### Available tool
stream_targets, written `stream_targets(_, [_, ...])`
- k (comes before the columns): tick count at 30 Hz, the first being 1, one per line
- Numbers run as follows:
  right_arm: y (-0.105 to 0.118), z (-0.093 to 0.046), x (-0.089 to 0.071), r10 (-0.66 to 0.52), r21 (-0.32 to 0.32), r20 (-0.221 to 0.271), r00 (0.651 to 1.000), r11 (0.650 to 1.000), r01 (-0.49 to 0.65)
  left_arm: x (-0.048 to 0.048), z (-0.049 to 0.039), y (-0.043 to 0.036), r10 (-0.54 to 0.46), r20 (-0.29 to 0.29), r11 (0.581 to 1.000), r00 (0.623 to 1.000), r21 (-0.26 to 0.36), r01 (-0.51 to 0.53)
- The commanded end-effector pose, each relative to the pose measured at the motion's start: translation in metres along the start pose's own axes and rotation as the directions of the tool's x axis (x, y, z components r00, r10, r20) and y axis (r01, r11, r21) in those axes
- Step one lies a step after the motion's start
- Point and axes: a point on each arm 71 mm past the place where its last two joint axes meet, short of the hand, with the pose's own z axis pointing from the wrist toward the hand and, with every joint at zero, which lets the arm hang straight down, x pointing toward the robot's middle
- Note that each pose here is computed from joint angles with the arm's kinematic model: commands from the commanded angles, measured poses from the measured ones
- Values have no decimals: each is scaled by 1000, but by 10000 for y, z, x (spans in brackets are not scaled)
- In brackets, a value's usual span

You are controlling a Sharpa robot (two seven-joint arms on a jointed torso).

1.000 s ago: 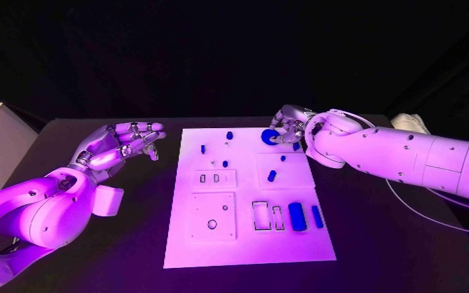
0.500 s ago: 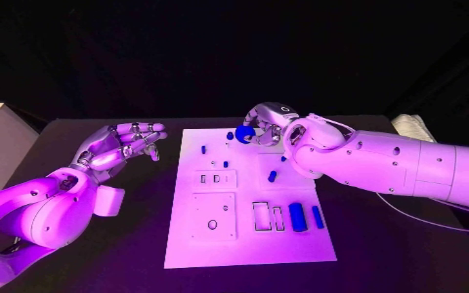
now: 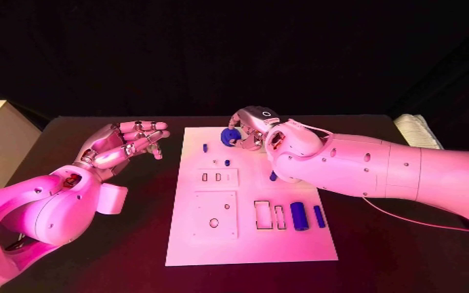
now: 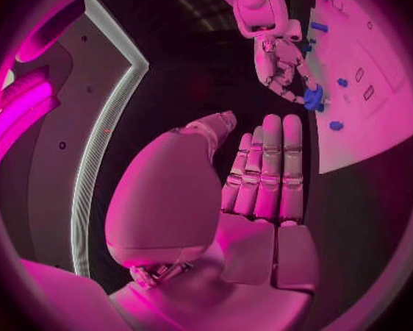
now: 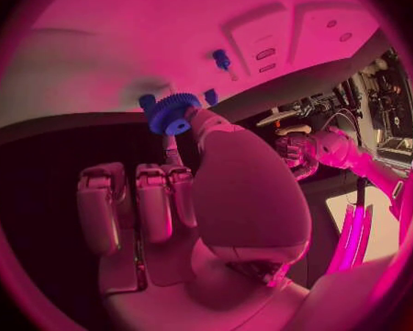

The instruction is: Assemble the parts on the task board

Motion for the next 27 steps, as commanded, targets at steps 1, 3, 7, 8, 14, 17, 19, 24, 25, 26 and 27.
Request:
stream_targets(1, [13, 33, 52, -22, 3, -1, 1000, 1000, 22, 30, 12, -9, -6, -23, 1000, 1000, 5, 6])
stream_targets(3, [20, 40, 85, -22, 4, -10, 1000, 1000, 22, 35, 15, -8, -6, -25, 1000, 1000, 5, 6])
stream_targets(7, [23, 43, 126, -23, 6, -24, 999, 1000, 23, 33, 16, -7, -6, -25, 1000, 1000, 4, 6])
stream_targets(8, [23, 43, 132, -23, 7, -27, 999, 1000, 23, 32, 16, -6, -6, -24, 1000, 1000, 4, 6])
stream_targets(14, [20, 49, 165, -26, 9, -41, 999, 1000, 27, 27, 14, -7, -5, -23, 1000, 1000, 3, 5])
stream_targets(17, [20, 52, 182, -28, 10, -51, 998, 1000, 29, 30, 15, -7, -6, -24, 1000, 1000, 3, 6])
stream_targets(19, [18, 54, 193, -29, 11, -57, 998, 1000, 29, 30, 15, -7, -6, -24, 1000, 1000, 3, 6])
stream_targets(24, [8, 57, 225, -27, 16, -65, 997, 999, 28, 25, 14, -6, -5, -22, 1000, 1000, 2, 5])
stream_targets(25, [6, 59, 228, -27, 17, -65, 998, 999, 28, 24, 14, -6, -5, -21, 1000, 1000, 2, 5])
stream_targets(26, [3, 62, 231, -25, 19, -63, 998, 999, 27, 24, 14, -6, -5, -21, 1000, 1000, 2, 5])
stream_targets(27, [1, 66, 233, -23, 20, -60, 998, 1000, 24, 25, 15, -6, -5, -21, 1000, 1000, 2, 5])
